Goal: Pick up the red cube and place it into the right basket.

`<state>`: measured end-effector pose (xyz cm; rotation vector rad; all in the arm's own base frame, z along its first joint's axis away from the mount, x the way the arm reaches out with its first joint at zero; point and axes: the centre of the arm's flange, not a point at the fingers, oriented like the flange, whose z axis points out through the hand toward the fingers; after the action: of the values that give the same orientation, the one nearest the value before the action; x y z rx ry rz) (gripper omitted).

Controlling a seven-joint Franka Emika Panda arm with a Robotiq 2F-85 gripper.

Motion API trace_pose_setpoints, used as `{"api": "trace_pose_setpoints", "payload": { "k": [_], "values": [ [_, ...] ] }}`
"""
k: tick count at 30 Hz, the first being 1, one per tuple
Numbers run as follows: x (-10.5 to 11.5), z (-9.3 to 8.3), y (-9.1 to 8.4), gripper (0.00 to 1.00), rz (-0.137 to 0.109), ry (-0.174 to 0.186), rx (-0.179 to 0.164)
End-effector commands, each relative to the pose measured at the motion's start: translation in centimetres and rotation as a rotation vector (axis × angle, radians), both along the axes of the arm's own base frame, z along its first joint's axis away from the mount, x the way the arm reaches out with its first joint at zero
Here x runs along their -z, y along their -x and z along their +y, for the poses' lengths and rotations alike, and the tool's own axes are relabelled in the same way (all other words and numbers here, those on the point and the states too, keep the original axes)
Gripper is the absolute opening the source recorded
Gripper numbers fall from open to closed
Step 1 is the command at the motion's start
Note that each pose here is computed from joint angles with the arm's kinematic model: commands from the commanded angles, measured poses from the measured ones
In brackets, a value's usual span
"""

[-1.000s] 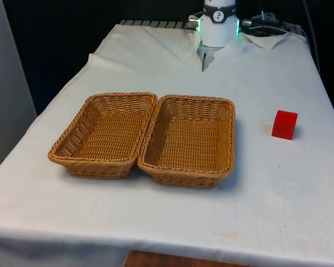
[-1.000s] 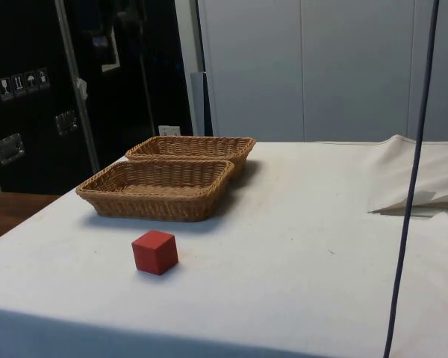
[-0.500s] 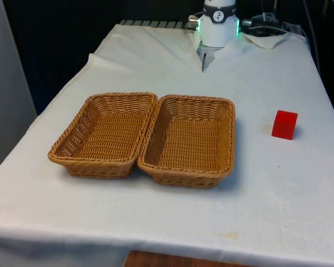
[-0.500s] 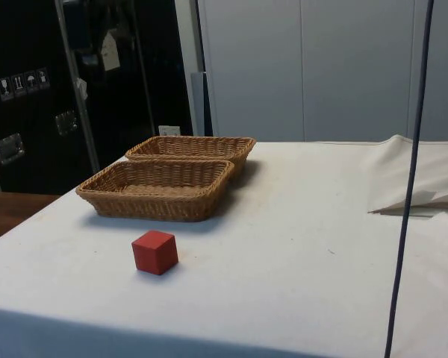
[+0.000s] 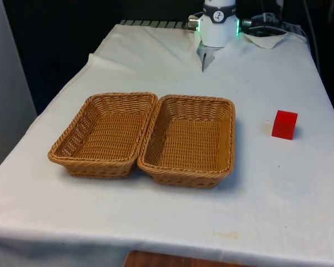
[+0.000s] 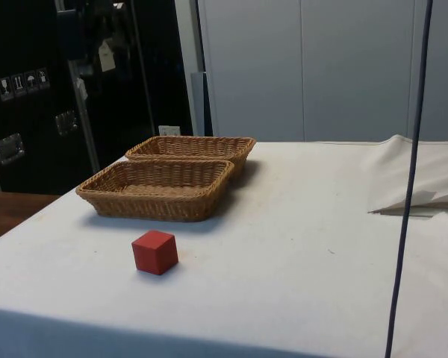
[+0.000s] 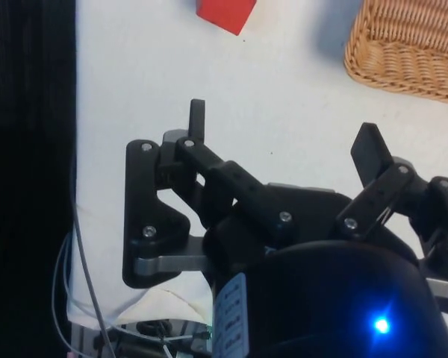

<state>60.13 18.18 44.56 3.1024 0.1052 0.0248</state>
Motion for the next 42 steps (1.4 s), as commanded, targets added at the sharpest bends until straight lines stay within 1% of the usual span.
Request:
{"api": "trace_pose_setpoints", "payload": {
  "k": [1, 7, 8, 9, 14, 15, 16, 17, 23, 24, 25, 26, 30, 33, 34, 35, 39, 40, 41, 42],
  "values": [
    [0.0, 0.4, -0.1, 1.0, -0.004, 0.001, 0.002],
    [0.2, 1.1, -0.2, 1.0, -0.005, -0.001, -0.003],
    [0.1, 0.8, -0.1, 1.0, -0.001, -0.003, -0.006],
    [0.2, 1.2, -0.2, 1.0, -0.005, -0.001, -0.004],
    [0.5, 1.9, -0.2, 1.0, -0.006, -0.003, -0.005],
    [0.6, 2.3, -0.1, 1.0, -0.006, -0.003, -0.006],
    [0.5, 2.1, 0.0, 1.0, -0.002, -0.006, -0.009],
    [0.7, 2.5, -0.1, 1.0, -0.008, -0.005, -0.006],
    [1.6, 3.7, -0.1, 1.0, -0.011, -0.014, -0.003],
    [1.8, 3.9, -0.1, 1.0, -0.011, -0.015, -0.003],
    [1.6, 3.6, 0.0, 1.0, -0.005, -0.013, -0.006],
    [2.0, 3.9, 0.0, 1.0, -0.011, -0.017, 0.0],
    [2.8, 4.3, 0.1, 1.0, -0.006, -0.02, 0.008],
    [3.9, 4.4, 0.5, 1.0, 0.001, -0.021, 0.022],
    [3.6, 4.4, 0.4, 1.0, 0.008, -0.012, 0.015],
    [4.1, 4.4, 0.6, 1.0, 0.002, -0.021, 0.026],
    [5.6, 4.5, 1.1, 1.0, 0.006, -0.027, 0.04],
    [5.4, 4.4, 1.0, 1.0, 0.012, -0.015, 0.035],
    [5.9, 4.5, 1.1, 1.0, 0.006, -0.028, 0.044],
    [6.4, 4.4, 1.3, 1.0, 0.005, -0.032, 0.048]
  ]
}}
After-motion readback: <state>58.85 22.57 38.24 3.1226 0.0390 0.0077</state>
